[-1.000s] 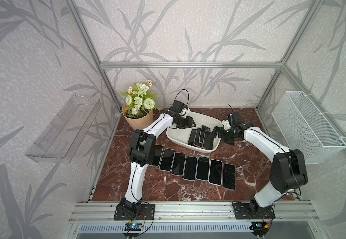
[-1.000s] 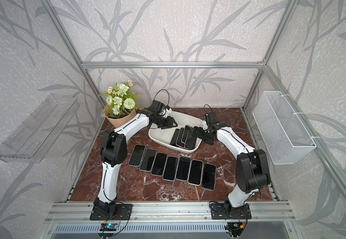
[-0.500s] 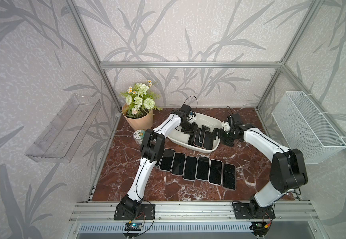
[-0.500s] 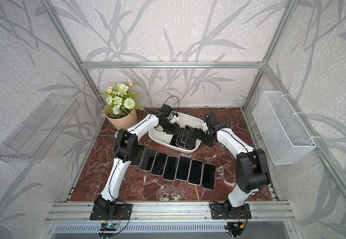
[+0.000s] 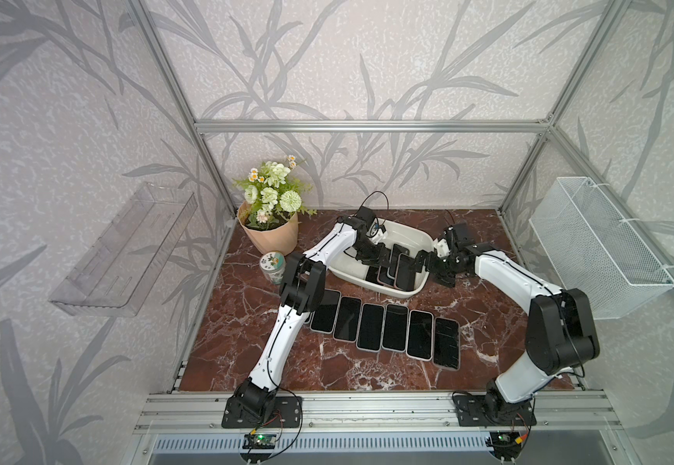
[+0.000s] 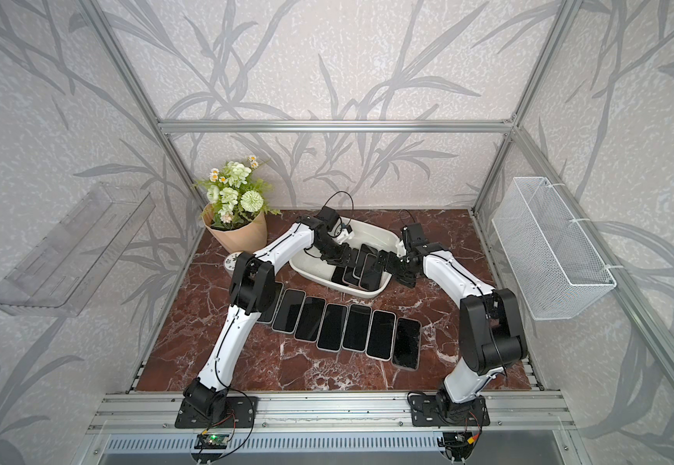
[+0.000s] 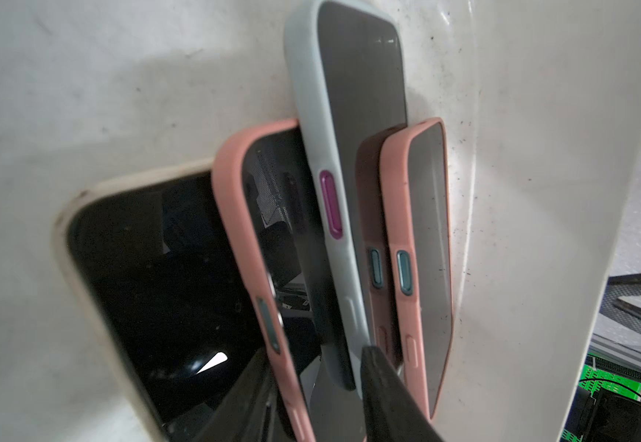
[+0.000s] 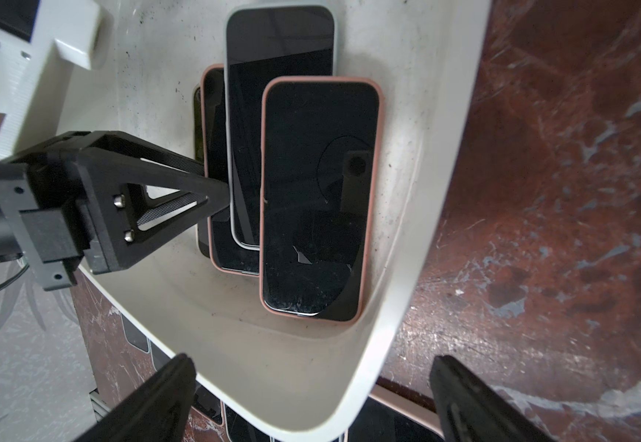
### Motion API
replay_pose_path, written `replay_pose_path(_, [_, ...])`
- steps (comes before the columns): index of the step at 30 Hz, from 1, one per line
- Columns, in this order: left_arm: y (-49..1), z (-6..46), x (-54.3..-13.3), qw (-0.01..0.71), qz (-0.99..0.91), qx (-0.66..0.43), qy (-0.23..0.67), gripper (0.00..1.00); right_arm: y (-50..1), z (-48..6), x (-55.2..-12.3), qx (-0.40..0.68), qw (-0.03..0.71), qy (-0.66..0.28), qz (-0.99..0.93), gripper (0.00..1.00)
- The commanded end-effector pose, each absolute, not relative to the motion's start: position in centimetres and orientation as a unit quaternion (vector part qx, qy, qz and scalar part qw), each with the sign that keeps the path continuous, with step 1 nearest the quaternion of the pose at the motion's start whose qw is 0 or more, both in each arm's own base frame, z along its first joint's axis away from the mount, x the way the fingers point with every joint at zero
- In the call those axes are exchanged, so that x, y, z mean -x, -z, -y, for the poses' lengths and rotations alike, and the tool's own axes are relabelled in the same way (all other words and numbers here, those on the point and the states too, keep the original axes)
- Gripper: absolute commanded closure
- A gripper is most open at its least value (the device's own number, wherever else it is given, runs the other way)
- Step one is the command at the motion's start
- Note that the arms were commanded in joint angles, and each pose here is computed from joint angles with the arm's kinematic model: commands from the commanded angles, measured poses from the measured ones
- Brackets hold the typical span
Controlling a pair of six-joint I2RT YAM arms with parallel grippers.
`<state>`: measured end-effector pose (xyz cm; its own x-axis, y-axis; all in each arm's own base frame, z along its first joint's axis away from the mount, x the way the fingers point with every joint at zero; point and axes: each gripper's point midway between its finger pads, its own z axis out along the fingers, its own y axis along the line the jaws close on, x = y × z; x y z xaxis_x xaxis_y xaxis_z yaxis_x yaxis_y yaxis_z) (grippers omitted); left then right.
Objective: Take the phone out of the storage box
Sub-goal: Pick up the phone from the storage box.
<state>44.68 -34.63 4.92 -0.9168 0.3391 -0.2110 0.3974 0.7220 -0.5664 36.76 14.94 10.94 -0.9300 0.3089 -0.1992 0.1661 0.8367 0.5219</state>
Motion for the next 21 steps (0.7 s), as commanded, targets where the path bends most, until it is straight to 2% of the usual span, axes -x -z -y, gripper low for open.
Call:
replay_pose_path(1, [-4.3,35.5,-44.2,0.029,-0.920,-0.199,0.337,0.65,-10.8,-14.9,-37.0,-0.130,0.140,-0.262,-0.946,0.01])
replay_pose_path(6, [-4.1,35.8,-44.3,0.024,-0.918,-0.190,0.347,0.92,-10.6,-14.9,-37.0,-0.130,0.140,-0.263,-0.946,0.01])
replay_pose_path(10, [-4.3,35.5,-44.4,0.026,-0.920,-0.185,0.344,1.00,-10.9,-14.9,-37.1,-0.130,0.142,-0.265,-0.945,0.01])
replay_pose_path(15, [-7.4,34.4,-45.2,0.055,-0.922,-0.180,0.337,1.00,-11.5,-14.9,-37.3,-0.128,0.151,-0.266,-0.943,0.00])
replay_pose_path(21, [-14.6,32.0,-47.0,0.138,-0.914,-0.154,0.350,1.00,-12.5,-15.2,-37.8,-0.132,0.166,-0.281,-0.936,0.00])
